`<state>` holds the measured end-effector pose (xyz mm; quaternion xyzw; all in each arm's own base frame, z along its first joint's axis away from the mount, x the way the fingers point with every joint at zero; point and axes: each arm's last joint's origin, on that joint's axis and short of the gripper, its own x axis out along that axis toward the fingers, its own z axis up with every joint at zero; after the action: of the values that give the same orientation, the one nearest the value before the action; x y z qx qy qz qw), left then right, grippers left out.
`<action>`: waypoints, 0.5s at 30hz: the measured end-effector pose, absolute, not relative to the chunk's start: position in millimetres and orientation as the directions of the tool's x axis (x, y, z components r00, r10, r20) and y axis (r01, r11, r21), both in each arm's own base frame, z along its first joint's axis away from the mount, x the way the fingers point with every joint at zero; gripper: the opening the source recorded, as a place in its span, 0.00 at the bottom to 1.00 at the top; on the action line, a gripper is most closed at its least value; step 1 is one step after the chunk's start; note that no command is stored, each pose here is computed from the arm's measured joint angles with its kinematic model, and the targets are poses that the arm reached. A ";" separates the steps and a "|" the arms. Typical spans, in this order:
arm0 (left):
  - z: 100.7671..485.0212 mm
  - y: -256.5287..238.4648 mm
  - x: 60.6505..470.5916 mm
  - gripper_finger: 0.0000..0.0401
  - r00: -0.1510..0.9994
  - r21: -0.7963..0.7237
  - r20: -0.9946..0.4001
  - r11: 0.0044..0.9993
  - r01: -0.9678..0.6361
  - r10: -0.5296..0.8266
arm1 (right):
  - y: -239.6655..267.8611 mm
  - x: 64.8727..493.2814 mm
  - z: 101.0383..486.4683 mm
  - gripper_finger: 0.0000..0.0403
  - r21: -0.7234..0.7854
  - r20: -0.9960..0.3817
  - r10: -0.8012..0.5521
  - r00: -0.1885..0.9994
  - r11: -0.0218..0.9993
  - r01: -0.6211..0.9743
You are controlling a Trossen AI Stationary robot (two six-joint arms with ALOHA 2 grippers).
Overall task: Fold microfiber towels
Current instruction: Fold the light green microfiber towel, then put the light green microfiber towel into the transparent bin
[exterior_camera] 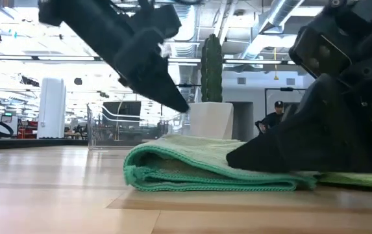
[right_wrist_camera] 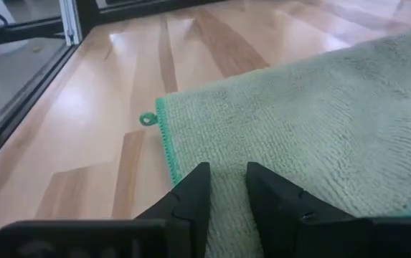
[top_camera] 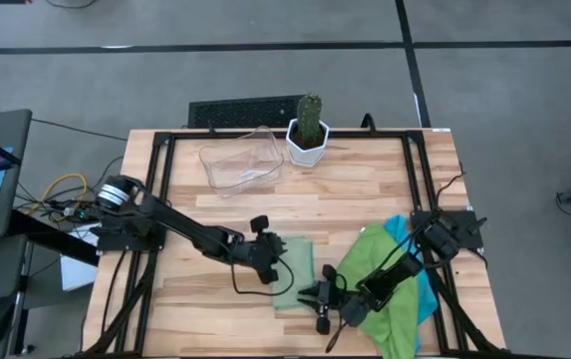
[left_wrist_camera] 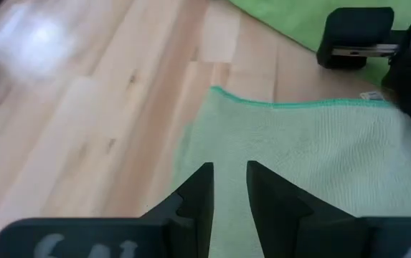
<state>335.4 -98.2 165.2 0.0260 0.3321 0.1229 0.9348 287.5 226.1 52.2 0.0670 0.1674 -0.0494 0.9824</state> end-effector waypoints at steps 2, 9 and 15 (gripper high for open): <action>174.6 -96.6 330.5 0.19 0.746 0.132 -0.618 0.968 -0.212 0.248 | 226.4 288.1 62.0 0.29 0.085 -0.322 -0.070 0.944 0.991 0.102; 178.3 -110.1 321.7 0.19 0.742 0.123 -0.640 0.980 -0.157 0.199 | 203.7 283.5 148.7 0.30 -0.088 -0.361 -0.126 0.924 0.991 0.101; 174.0 -121.1 318.6 0.19 0.763 0.103 -0.622 0.984 -0.147 0.179 | 118.8 283.9 205.2 0.43 -0.055 -0.564 -0.064 0.823 0.998 0.040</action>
<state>318.6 -121.1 174.0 0.0241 0.3334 0.0869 0.9384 283.9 118.8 205.2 -0.0206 0.2958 -0.0273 0.9546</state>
